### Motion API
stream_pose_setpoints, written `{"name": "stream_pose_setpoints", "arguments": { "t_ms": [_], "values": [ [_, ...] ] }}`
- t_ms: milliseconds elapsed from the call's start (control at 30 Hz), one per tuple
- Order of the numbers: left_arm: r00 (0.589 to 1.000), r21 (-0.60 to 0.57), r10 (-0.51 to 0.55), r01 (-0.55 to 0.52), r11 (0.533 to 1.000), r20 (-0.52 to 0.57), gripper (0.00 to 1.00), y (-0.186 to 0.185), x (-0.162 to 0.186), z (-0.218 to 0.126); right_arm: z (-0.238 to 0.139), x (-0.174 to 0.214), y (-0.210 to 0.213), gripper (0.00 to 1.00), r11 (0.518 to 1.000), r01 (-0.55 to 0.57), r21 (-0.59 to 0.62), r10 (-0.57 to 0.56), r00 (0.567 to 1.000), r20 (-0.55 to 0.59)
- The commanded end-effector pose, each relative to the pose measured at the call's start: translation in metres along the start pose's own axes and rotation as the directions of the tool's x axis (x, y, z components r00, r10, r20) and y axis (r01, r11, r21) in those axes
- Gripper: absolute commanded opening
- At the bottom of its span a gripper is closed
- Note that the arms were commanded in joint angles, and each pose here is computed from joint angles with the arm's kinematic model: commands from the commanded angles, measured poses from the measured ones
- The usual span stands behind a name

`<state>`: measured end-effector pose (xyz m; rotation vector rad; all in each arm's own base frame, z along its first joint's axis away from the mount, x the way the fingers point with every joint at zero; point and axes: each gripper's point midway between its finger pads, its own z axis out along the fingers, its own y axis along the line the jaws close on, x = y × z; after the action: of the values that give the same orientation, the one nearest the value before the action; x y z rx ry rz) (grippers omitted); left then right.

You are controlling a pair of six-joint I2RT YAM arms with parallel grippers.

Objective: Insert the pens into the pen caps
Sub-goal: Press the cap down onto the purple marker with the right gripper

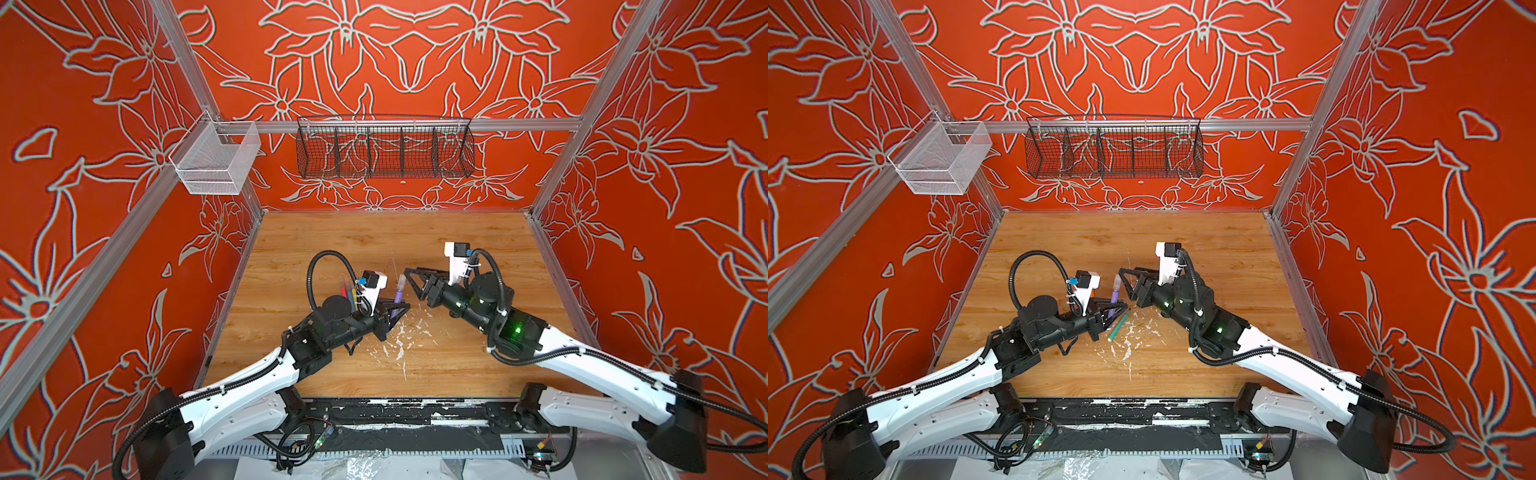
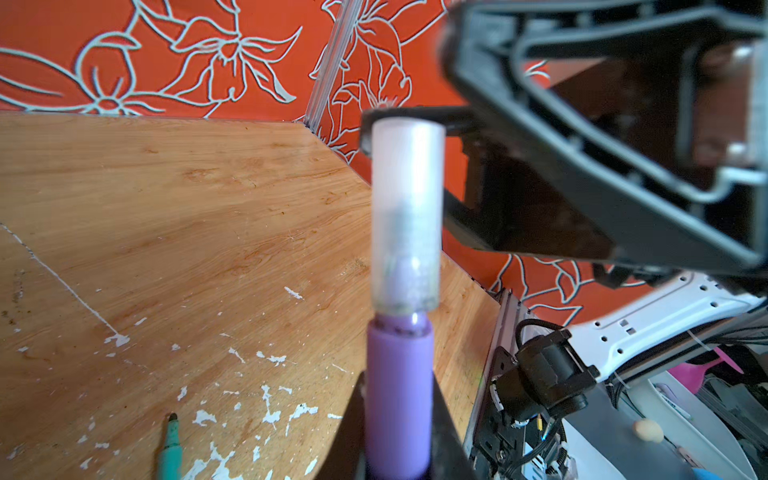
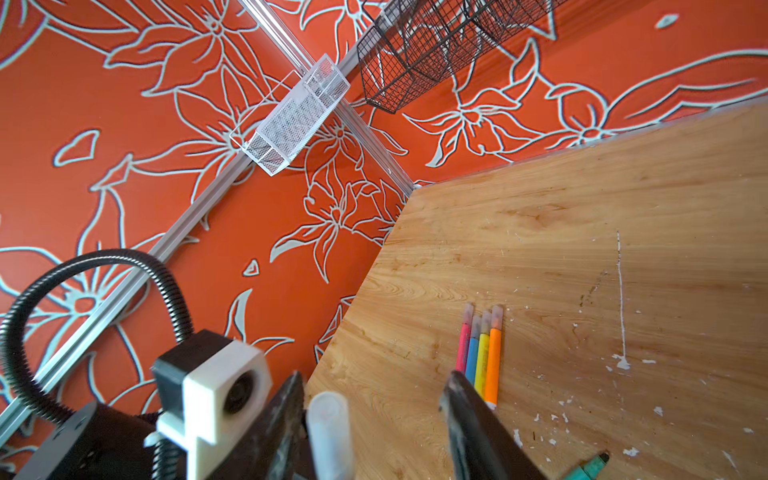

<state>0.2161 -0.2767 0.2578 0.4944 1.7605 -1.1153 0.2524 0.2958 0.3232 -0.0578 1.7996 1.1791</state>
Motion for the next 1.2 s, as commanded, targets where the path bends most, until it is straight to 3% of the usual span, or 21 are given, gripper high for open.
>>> {"name": "stream_pose_setpoints", "arguments": {
  "t_ms": [0, 433, 633, 867, 1167],
  "values": [
    [0.999, 0.053, 0.029, -0.031, 0.998, 0.033, 0.00, -0.010, -0.006, -0.003, 0.005, -0.004, 0.027, 0.56, 0.992, -0.030, -0.122, 0.027, 0.999, -0.023],
    [0.999, 0.051, 0.032, -0.033, 0.998, 0.025, 0.00, -0.009, -0.005, -0.001, 0.016, 0.003, 0.031, 0.50, 0.985, -0.058, -0.165, 0.051, 0.998, -0.046],
    [0.999, 0.034, 0.029, -0.030, 0.999, 0.022, 0.00, -0.006, -0.004, 0.000, 0.016, 0.007, 0.027, 0.32, 0.987, -0.061, -0.149, 0.053, 0.997, -0.056],
    [0.998, -0.128, 0.019, -0.011, 0.992, 0.057, 0.00, 0.020, -0.016, 0.000, 0.015, 0.046, 0.022, 0.01, 0.996, -0.036, -0.083, 0.023, 0.988, -0.152],
    [0.985, -0.328, 0.035, 0.023, 0.944, 0.169, 0.00, 0.049, -0.071, 0.011, 0.011, 0.094, 0.006, 0.00, 0.996, -0.074, -0.044, 0.062, 0.973, -0.224]
  ]
}}
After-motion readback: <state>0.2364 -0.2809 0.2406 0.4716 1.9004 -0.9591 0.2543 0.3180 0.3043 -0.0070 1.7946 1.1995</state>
